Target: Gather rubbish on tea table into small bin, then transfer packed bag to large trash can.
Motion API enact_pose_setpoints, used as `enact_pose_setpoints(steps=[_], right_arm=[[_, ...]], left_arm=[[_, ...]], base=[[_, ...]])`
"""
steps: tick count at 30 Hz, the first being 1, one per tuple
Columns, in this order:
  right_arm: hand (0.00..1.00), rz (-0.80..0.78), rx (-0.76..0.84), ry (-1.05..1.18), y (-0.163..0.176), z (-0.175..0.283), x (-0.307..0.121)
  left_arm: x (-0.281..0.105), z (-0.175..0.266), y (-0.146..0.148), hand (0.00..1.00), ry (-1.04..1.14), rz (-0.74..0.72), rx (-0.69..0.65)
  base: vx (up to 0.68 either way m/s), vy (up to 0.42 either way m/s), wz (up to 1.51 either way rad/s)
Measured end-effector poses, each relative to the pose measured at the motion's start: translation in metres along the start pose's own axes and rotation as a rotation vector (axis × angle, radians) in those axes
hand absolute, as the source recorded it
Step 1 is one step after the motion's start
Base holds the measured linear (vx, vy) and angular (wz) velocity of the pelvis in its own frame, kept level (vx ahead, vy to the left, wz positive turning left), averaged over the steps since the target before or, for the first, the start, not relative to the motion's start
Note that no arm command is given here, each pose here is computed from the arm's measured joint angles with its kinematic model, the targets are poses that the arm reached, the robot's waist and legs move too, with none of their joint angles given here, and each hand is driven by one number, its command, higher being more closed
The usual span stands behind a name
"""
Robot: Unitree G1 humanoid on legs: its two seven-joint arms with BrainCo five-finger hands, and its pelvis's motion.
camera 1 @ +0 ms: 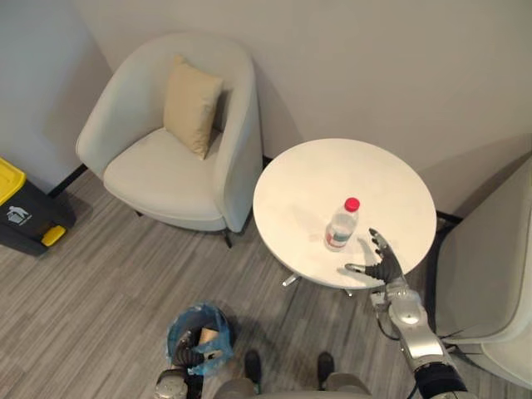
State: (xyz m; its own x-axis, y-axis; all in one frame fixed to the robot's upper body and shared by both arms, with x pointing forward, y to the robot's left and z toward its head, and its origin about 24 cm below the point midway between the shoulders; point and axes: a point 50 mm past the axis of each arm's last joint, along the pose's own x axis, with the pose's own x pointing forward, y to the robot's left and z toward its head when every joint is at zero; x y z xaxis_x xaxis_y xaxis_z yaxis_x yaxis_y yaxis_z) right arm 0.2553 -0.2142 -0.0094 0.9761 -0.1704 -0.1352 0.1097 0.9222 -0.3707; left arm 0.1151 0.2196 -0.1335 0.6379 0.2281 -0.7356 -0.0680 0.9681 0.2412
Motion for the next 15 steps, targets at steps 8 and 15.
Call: enact_pose_setpoints(steps=[8, 15], right_arm=[[0.0, -0.058, 0.056, -0.081, -0.006, 0.036, 0.035], [1.0, -0.094, 0.06, -0.145, -0.023, 0.068, 0.064]], left_arm=[[0.001, 0.007, -0.001, 0.0, -0.034, -0.002, -0.005], [0.002, 0.016, -0.002, 0.0, -0.081, -0.008, -0.025]], base=[[0.1, -0.001, 0.18], [0.02, 0.0, 0.17]])
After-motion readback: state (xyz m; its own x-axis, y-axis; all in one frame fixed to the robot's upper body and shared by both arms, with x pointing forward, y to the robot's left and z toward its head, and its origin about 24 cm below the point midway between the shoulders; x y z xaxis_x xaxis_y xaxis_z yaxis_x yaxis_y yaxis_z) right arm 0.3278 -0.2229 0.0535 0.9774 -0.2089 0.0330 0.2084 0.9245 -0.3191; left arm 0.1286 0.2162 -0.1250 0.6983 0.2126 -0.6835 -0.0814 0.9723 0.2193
